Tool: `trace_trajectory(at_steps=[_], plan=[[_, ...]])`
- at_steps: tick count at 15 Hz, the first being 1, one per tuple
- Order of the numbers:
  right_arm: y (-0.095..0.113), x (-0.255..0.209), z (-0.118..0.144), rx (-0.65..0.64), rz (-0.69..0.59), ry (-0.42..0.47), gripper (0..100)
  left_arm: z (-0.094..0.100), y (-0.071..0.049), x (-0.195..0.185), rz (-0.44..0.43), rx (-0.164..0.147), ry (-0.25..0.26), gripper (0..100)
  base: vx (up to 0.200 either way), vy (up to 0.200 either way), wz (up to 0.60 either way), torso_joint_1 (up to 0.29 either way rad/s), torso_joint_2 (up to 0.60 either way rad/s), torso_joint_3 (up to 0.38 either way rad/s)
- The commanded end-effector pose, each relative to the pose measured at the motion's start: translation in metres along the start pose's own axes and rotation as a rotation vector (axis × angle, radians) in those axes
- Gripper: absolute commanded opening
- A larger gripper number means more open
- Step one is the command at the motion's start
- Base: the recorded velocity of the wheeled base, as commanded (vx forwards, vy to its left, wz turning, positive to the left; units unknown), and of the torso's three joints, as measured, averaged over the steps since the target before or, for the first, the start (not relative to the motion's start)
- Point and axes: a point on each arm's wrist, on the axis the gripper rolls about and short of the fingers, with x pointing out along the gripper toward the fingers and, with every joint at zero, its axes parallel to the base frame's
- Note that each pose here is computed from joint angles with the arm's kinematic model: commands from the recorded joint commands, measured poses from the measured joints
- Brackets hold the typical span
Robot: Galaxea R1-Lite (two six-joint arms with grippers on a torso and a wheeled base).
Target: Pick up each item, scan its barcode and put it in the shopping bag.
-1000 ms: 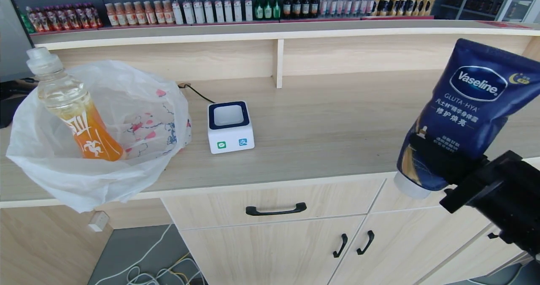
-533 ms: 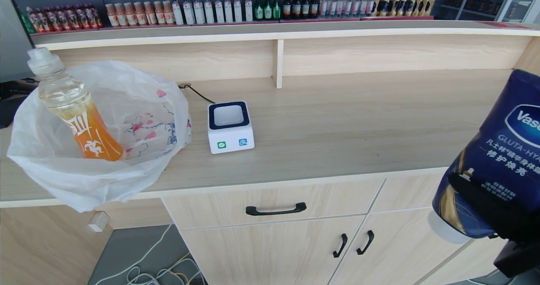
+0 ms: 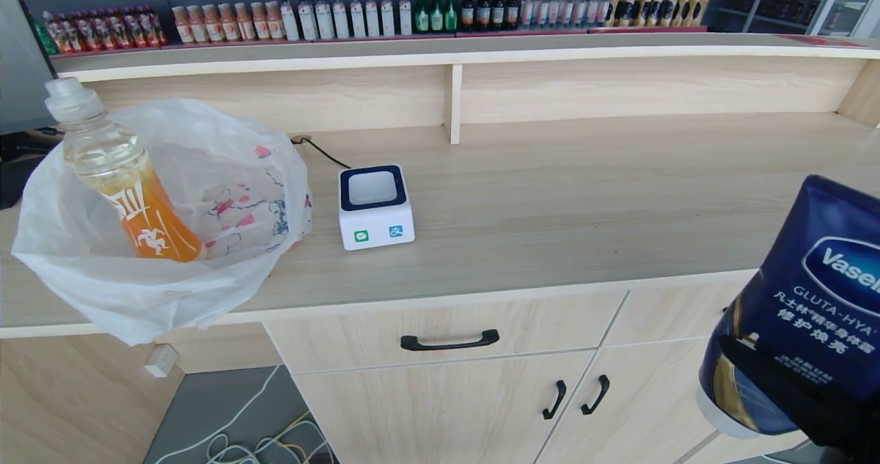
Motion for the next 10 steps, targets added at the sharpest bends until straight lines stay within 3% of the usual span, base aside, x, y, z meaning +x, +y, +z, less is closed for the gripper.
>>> trace_trajectory(at_steps=[1, 6, 10], plan=[[0.002, 0.002, -0.003, -0.030, 0.027, 0.017, 0, 0.000, 0.000, 0.000, 0.000, -0.001, 0.000, 100, 0.000, 0.000, 0.00, 0.000, 0.00, 0.000], [0.004, 0.004, -0.004, -0.130, 0.056, 0.021, 0, 0.000, 0.000, 0.000, 0.000, -0.001, 0.000, 100, 0.000, 0.000, 0.00, 0.000, 0.00, 0.000], [0.011, 0.026, 0.007, -0.293, 0.176, -0.051, 0, 0.000, 0.000, 0.000, -0.002, -0.001, 0.000, 100, 0.000, 0.000, 0.00, 0.000, 0.00, 0.000]])
